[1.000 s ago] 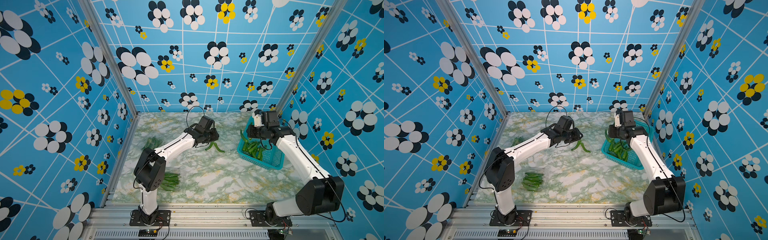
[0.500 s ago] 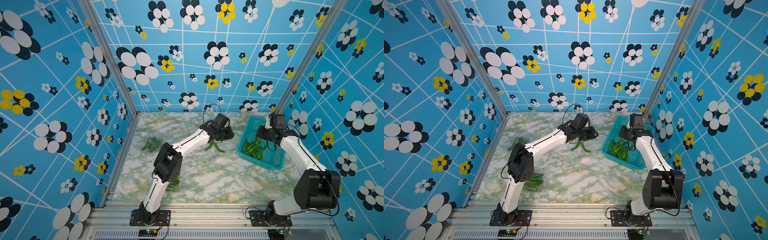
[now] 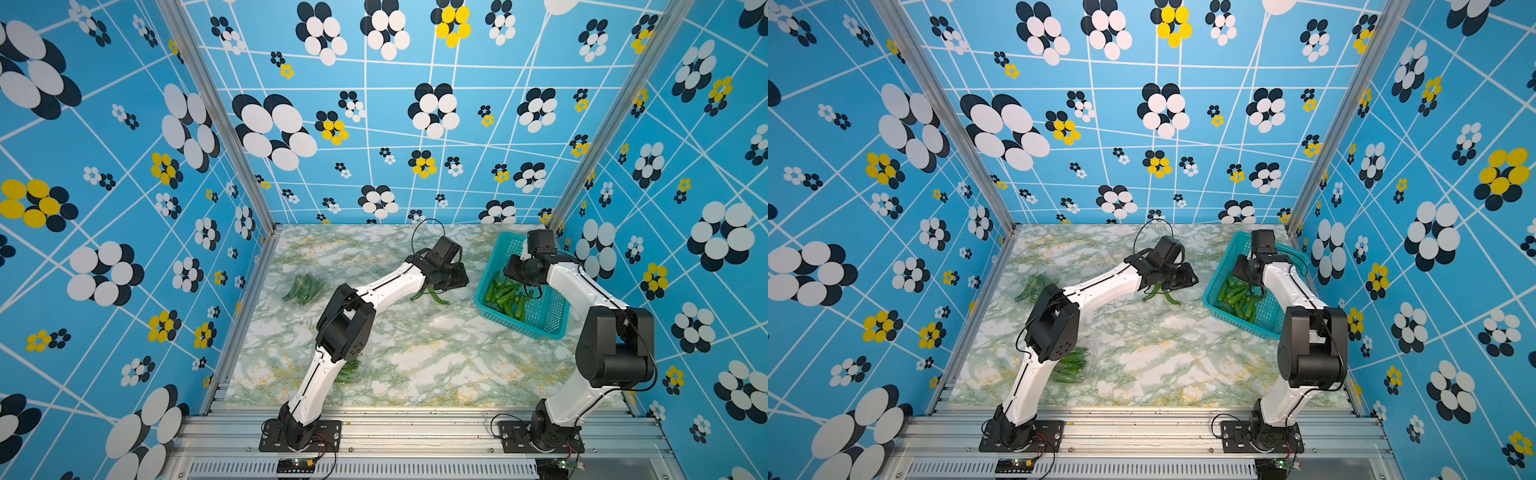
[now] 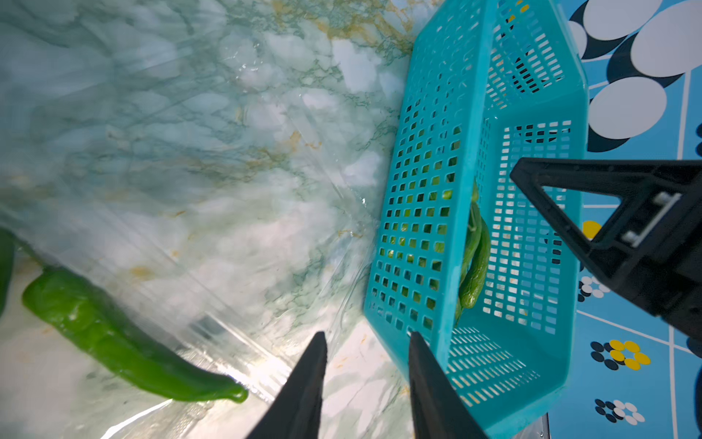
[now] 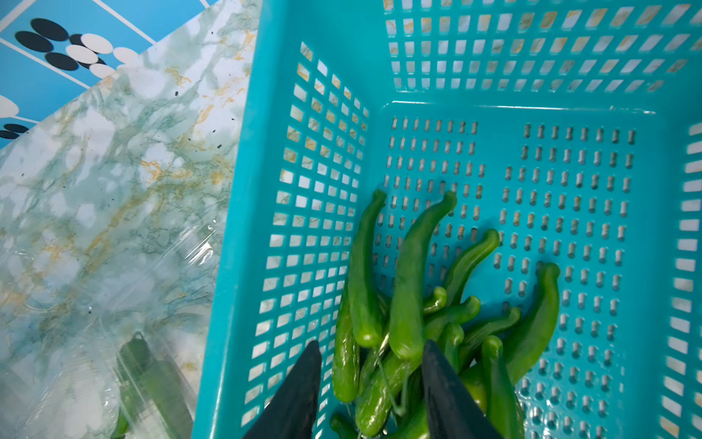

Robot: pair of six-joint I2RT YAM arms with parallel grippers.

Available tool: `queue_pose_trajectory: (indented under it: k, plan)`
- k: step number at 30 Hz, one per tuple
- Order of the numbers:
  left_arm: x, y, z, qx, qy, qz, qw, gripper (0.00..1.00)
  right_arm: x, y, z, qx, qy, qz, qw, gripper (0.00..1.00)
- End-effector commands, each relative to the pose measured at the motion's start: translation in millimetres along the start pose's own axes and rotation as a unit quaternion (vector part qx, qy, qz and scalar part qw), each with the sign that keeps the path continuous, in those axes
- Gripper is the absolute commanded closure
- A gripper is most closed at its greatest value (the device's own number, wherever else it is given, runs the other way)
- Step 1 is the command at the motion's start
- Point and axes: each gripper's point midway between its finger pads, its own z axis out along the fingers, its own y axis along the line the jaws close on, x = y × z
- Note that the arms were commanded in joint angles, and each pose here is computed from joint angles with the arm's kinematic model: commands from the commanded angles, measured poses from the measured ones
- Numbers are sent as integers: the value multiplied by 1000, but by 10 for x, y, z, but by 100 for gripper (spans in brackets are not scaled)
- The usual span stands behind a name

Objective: Take small green peppers out of containers
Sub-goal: Place the green pepper in the basket, then pick up the green pepper from the packing box.

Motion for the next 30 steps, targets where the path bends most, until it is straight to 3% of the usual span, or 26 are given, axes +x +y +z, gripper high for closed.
queue_pose_trajectory:
  k: [1,9,18,25,30]
  plan:
    - [-150,12,-323,4,-33,-1,999,61,17,83,-119,-18,2,-3,1000,53]
    - [-148,436,-850,-44,-67,-15,997,61,177,711,-447,-93,-10,-82,992,55]
    - [-13,1173,-1350,-106,-99,-65,987,62,768,1890,-397,-170,74,-220,958,58]
    - [52,1375,-1566,-115,-118,-82,983,62,1010,2334,-75,-172,122,-205,956,68]
    - [93,1413,-1606,-110,-123,-87,982,61,1177,2394,127,-147,158,-184,959,75]
